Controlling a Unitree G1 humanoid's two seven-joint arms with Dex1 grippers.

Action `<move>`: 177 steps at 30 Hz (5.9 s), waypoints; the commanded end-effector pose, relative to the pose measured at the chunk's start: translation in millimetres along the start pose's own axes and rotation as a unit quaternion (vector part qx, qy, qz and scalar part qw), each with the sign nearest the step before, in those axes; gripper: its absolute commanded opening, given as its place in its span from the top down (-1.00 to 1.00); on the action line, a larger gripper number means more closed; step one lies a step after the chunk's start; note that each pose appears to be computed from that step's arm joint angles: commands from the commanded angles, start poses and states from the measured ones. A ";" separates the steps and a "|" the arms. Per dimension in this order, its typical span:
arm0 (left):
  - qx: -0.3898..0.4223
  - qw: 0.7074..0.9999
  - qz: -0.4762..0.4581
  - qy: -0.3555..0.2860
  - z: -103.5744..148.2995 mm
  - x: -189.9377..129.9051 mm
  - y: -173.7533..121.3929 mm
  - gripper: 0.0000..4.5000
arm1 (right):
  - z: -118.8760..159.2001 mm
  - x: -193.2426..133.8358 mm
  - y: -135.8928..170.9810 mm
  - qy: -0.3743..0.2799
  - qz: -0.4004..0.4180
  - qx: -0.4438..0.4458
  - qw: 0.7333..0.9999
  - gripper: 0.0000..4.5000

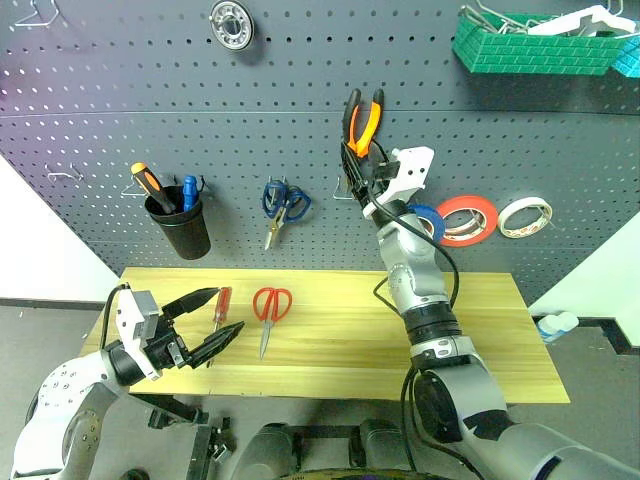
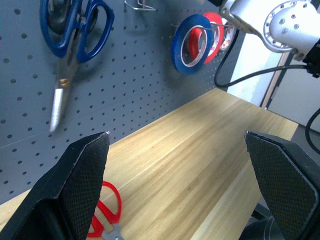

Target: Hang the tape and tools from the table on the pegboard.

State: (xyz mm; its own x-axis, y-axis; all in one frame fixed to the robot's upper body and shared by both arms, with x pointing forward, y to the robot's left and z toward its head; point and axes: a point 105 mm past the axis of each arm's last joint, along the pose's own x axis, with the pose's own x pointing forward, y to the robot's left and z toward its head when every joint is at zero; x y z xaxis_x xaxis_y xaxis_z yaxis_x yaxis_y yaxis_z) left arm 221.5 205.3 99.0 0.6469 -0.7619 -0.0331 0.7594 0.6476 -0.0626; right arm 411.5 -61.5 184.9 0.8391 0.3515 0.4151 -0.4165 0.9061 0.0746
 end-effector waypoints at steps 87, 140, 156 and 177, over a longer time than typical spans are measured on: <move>0.055 0.984 0.043 -0.166 63.9 -35.6 -39.1 -1.00 | -20.1 -39.7 1.2 -0.002 -0.020 -0.041 0.999 -0.99; -0.036 0.996 0.073 -0.046 -15.4 -9.1 -3.2 -1.00 | -7.6 -234.6 -44.6 0.187 0.323 -0.097 0.923 -0.99; -0.130 0.957 0.227 0.126 -93.6 20.2 45.1 -1.00 | 32.0 -234.8 -32.4 0.116 0.347 0.050 0.929 -0.99; -0.168 0.901 0.275 0.290 -125.0 68.5 32.6 -1.00 | 18.4 -246.0 -1.0 0.132 0.397 0.022 0.908 -0.99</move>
State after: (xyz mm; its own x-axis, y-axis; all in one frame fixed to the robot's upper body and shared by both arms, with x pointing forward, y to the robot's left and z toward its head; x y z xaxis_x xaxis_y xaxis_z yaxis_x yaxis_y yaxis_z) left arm 272.6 173.9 -39.0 0.6859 -0.2810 -0.6712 0.1935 0.9597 -0.2040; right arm 201.4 -156.0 92.0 0.3504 0.9291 0.1184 -0.9319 0.3585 -0.0554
